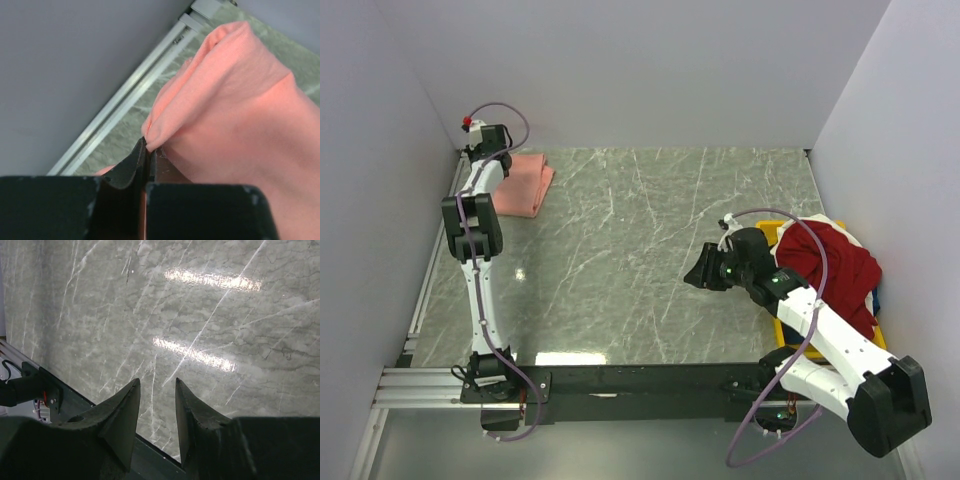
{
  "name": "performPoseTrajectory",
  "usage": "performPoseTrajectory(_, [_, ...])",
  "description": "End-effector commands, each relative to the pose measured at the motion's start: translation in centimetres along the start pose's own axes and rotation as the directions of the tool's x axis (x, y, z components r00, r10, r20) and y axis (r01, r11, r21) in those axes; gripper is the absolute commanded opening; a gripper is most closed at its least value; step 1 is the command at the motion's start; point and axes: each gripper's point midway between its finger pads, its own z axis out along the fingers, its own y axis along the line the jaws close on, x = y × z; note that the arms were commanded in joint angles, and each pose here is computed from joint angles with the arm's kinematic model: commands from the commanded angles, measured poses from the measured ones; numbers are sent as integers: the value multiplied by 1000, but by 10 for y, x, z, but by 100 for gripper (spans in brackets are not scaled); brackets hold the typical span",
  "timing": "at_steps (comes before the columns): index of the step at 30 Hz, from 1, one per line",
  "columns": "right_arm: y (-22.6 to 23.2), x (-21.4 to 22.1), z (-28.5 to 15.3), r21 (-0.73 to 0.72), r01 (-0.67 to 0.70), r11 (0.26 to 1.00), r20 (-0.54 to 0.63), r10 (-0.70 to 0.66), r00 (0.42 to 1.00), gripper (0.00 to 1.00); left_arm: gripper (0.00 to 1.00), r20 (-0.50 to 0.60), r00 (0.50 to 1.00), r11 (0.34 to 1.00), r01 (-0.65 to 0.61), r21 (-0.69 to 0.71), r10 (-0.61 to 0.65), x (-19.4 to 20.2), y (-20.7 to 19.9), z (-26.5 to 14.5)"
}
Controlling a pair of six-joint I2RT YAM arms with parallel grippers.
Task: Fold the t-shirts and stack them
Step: Neatly place the folded tshirt to the corner, then reset both grippers
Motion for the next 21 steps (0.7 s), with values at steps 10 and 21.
performPoseTrajectory(10, [-1, -3, 4, -10, 30, 999, 23, -30, 999, 41, 38, 83, 991, 994, 111, -24, -108, -42, 20, 0])
performPoseTrajectory(21, [0, -6, 2, -12, 36, 999, 32, -36, 999, 41, 66, 180, 962, 979, 194, 68, -204, -104, 24, -54])
